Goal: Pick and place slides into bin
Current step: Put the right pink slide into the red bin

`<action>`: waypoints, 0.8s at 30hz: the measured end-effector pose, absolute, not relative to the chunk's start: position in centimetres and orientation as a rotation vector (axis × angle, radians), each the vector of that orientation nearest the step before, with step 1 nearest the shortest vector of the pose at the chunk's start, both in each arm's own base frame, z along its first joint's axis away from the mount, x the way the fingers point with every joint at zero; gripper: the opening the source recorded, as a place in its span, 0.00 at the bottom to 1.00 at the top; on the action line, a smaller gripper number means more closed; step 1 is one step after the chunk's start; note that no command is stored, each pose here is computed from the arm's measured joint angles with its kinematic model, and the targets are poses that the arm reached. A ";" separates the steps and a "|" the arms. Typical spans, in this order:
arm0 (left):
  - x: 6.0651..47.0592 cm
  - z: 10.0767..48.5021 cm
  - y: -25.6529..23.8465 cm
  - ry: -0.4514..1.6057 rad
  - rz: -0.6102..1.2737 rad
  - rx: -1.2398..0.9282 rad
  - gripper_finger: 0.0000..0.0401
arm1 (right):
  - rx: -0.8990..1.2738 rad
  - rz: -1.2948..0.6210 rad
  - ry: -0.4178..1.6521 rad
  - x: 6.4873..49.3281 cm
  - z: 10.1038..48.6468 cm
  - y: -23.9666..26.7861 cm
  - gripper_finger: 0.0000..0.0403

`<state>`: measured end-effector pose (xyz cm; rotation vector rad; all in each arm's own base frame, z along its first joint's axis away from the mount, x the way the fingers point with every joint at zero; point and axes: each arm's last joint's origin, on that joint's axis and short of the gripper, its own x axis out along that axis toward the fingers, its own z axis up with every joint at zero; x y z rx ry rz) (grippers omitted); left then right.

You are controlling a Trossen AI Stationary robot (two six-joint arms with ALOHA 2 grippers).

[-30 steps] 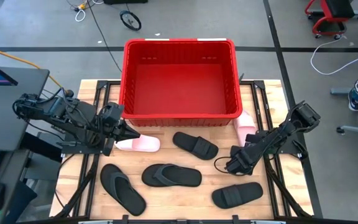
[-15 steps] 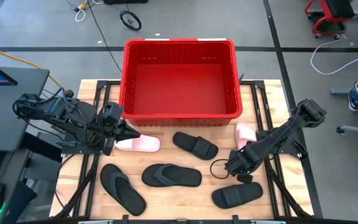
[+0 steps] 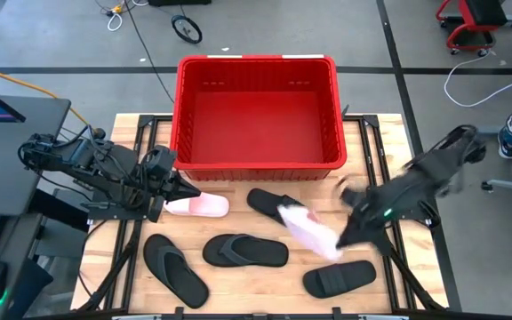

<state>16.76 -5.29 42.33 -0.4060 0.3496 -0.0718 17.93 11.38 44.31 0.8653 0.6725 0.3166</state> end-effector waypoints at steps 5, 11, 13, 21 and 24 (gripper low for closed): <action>16.8 42.3 -5.3 0.349 -0.074 -0.393 0.06 | 0.532 0.147 0.264 15.8 50.1 8.4 0.02; 16.8 42.3 -5.3 0.349 -0.074 -0.389 0.03 | 0.086 -0.367 0.198 17.2 51.2 5.1 0.02; 16.8 42.3 -5.3 0.349 -0.074 -0.389 0.02 | -0.084 -0.513 0.291 18.5 50.2 3.8 0.02; 16.8 42.3 -5.3 0.346 -0.064 -0.386 0.04 | -0.101 -0.692 0.837 24.5 43.5 -3.8 0.02; 16.8 42.3 -5.3 0.346 -0.064 -0.386 0.04 | -0.022 -0.714 1.019 26.9 40.5 -7.2 0.02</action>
